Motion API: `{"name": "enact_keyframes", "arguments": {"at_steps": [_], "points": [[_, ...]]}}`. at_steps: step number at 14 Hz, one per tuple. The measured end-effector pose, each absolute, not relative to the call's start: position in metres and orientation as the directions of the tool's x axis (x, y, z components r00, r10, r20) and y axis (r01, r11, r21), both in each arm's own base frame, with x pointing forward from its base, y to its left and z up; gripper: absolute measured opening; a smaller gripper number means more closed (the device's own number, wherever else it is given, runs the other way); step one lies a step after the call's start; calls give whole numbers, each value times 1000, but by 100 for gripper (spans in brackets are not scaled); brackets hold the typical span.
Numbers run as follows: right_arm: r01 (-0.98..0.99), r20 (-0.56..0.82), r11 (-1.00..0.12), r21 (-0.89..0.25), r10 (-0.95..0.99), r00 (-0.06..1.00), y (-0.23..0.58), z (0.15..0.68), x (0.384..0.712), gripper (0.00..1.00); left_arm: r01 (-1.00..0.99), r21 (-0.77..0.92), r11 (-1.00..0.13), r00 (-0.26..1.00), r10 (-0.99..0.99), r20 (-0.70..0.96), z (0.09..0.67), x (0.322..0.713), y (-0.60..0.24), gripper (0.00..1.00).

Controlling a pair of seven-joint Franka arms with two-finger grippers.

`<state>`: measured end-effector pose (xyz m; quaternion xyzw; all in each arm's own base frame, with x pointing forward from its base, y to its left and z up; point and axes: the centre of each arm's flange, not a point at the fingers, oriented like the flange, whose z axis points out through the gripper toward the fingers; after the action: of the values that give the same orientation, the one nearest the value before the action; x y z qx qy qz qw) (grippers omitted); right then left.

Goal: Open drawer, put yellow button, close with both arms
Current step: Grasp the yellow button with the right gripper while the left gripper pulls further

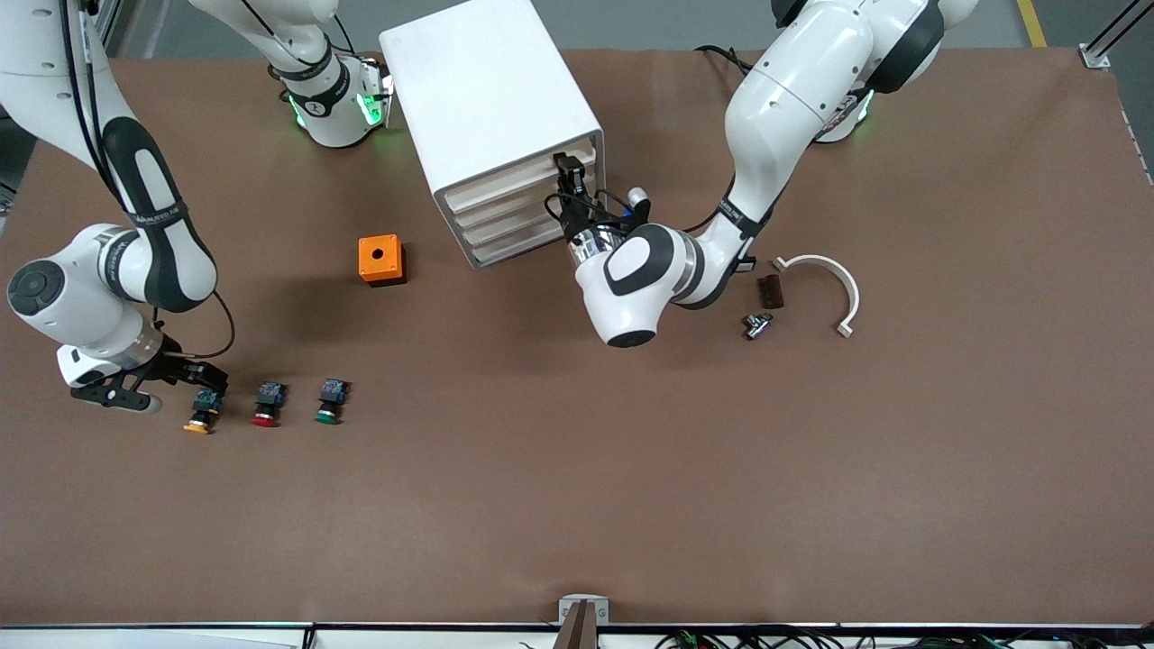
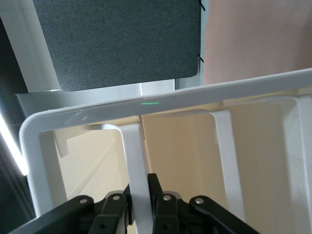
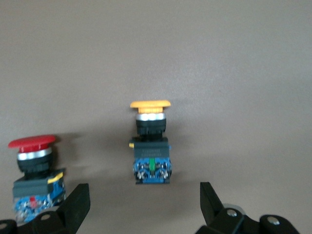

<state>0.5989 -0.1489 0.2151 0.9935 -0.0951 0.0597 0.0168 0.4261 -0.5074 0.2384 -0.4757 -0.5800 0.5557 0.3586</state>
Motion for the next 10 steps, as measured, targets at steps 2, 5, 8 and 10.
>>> {"name": "enact_keyframes", "arguments": {"at_steps": [2, 5, 8, 10], "points": [[-188, 115, -982, 24, -184, 976, -149, 202, 607, 100, 154, -986, -65, -315, 943, -112, 238, 439, -496, 11], [-184, 104, -983, 24, -180, 978, -148, 188, 612, 100, 159, -986, -56, -361, 926, -110, 237, 462, -475, 13], [-184, 99, -983, 25, -181, 979, -149, 181, 615, 100, 157, -986, -51, -402, 909, -111, 235, 480, -458, 14], [-182, 97, -983, 25, -179, 979, -149, 179, 615, 87, 155, -987, -49, -428, 897, -112, 233, 489, -450, 14]]}}
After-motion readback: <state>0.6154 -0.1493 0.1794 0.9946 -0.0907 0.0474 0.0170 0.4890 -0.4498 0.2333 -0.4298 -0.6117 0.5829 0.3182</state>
